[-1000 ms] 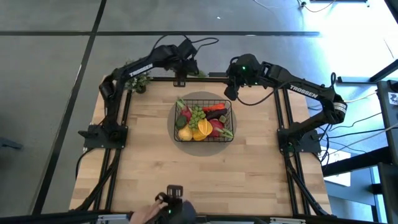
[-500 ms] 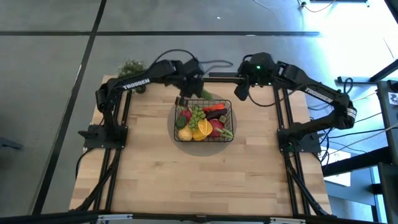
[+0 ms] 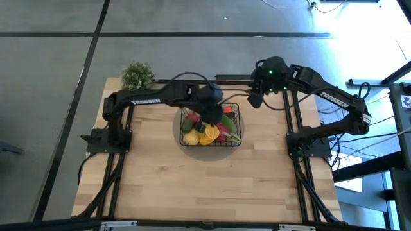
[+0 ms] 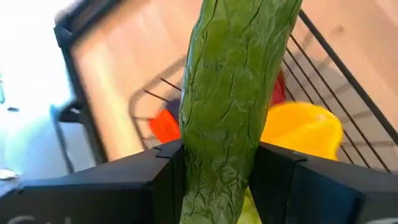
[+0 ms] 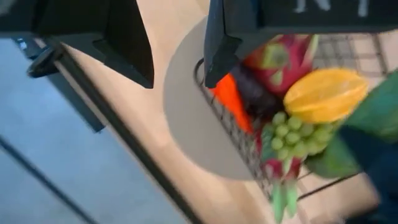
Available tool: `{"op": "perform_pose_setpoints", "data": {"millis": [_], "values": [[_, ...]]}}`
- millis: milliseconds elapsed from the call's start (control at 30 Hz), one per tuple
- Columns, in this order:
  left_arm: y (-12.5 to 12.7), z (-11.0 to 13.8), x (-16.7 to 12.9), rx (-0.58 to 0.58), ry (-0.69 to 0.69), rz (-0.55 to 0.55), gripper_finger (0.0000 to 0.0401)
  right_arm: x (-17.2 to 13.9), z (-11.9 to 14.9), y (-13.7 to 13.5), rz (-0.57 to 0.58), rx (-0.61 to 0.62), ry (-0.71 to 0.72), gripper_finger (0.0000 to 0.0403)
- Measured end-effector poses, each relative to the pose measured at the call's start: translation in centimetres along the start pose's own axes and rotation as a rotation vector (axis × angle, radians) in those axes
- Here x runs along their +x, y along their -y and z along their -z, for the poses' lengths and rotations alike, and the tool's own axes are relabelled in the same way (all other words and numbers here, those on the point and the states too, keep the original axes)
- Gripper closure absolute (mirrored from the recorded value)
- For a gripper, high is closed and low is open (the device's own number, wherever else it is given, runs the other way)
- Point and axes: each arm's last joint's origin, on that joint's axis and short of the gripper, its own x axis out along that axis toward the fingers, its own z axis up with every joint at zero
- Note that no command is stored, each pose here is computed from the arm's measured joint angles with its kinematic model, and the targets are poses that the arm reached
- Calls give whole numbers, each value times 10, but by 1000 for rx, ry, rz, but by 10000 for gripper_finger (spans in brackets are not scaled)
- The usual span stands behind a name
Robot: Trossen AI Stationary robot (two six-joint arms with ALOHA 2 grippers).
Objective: Build produce basket
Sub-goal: Put the green cucumber into the black wire basket
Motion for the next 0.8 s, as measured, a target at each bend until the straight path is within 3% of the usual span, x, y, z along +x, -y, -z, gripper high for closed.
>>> {"op": "perform_pose_setpoints", "data": {"millis": [200, 400, 800], "values": [[5, 2, 36, -2, -51, 32, 291, -2, 8, -3, -111, -15, -76, 272], [8, 2, 63, -3, -49, 36, 291, -5, 19, -2, -104, -27, -182, 272], [11, 5, 91, -59, -73, 40, 288, -7, 20, -2, -106, -69, -189, 272]]}}
